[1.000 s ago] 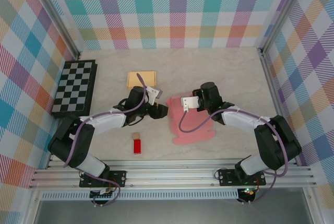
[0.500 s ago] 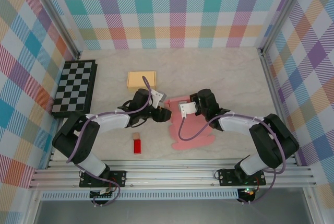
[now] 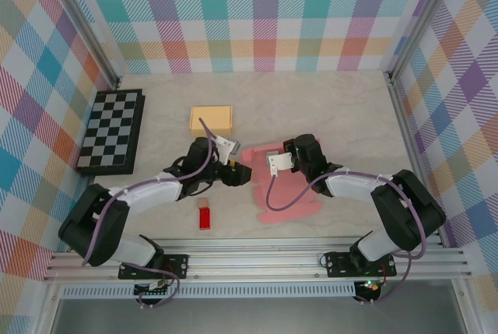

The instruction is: Fold the paper box

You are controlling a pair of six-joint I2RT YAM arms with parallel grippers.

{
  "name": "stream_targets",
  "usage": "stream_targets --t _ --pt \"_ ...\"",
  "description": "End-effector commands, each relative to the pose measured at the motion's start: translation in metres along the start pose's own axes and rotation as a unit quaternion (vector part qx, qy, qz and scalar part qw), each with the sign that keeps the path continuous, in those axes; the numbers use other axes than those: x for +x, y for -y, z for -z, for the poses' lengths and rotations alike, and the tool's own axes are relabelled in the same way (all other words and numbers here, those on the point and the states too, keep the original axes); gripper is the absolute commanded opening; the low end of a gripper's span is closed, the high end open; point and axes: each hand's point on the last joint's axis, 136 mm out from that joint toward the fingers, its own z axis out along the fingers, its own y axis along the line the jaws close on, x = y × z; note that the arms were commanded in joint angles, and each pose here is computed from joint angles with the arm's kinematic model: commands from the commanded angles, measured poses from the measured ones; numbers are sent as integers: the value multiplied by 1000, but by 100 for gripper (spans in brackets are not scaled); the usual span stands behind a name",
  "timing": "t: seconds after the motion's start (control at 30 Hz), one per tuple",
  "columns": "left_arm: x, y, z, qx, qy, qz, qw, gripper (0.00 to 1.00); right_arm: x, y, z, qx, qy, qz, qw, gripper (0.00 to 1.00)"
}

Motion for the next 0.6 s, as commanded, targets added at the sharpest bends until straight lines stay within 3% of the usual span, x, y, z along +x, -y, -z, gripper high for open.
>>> stream_targets --t 0.0,0.07,0.13,0.27,0.37,0.57 --pt "6 3 16 11 19 38 999 74 0 -6 1 -9 -4 5 1000 0" --pt "9 -2 26 -9 34 48 998 77 -1 -6 1 -9 -3 4 1000 0" --pt "16 -25 34 -73 38 69 994 79 -1 -6 1 -8 -1 4 1000 0" --pt "23 -66 44 -139 41 138 980 74 -2 -5 1 -11 0 3 1000 0" --pt "19 -75 41 -137 52 154 977 74 -2 -5 1 -12 1 2 1000 0" --pt "12 -75 12 -104 15 123 987 69 -1 -6 2 -13 0 2 1000 0"
